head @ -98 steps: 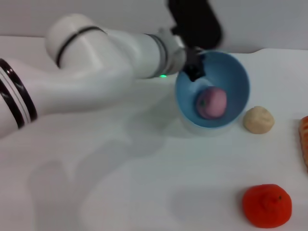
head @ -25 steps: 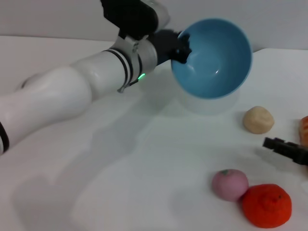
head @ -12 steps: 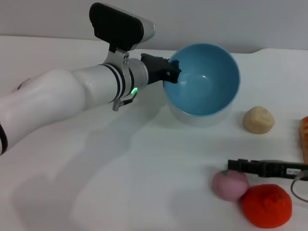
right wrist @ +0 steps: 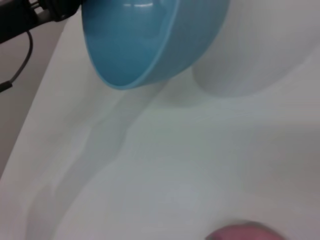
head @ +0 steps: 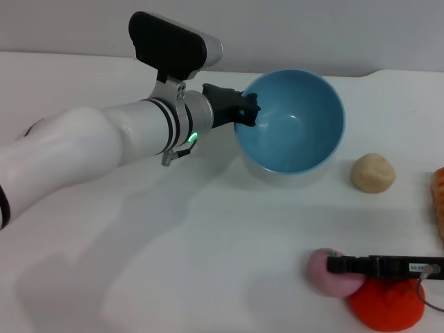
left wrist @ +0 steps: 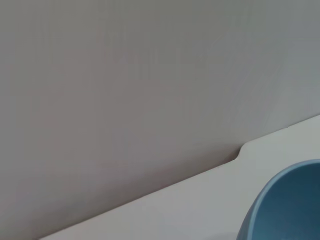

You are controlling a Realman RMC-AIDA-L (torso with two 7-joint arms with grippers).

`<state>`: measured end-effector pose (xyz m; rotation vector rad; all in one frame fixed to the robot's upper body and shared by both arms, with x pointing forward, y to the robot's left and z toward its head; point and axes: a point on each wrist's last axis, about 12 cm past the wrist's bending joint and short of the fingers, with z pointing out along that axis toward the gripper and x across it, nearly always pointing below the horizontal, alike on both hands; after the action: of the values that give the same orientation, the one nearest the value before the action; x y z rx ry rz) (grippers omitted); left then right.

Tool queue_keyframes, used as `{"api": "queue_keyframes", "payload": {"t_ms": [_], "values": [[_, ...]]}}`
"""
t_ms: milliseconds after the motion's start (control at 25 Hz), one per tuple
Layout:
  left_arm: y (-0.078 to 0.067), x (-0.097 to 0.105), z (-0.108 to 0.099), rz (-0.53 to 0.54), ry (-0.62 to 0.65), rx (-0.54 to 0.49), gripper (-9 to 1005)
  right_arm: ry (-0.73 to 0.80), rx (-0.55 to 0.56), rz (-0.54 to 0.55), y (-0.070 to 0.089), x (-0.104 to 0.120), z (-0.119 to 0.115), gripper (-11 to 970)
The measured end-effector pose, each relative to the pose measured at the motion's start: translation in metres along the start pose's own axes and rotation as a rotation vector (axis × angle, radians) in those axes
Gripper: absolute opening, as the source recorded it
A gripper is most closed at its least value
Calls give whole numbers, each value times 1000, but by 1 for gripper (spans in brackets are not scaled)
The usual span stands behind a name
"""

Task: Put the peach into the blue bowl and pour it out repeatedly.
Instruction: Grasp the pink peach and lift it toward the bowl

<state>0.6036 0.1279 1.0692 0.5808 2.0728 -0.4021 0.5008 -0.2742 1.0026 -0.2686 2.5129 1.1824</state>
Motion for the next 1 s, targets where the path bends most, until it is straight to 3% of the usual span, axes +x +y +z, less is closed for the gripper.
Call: {"api": "queue_keyframes", "payload": {"t_ms": [200,400,600,800,1000], "values": [[1,3,-1,-7,4,-4,-1,-12,21,-5,-2,-1,0,528],[2,6,-2,-11,8,-7,-2,-20,13,-24,2,-8,4,315],[1,8,-2,-6,15,-3,-2,-70,0,-53,6,-23,3,185],[0,8,-2,0,14,2,-2,-93,-30,-89,12,-31,0,145],[-8,3,0,54,35,40,-1,-125,-105,-216,26,-52,-28,107]]}}
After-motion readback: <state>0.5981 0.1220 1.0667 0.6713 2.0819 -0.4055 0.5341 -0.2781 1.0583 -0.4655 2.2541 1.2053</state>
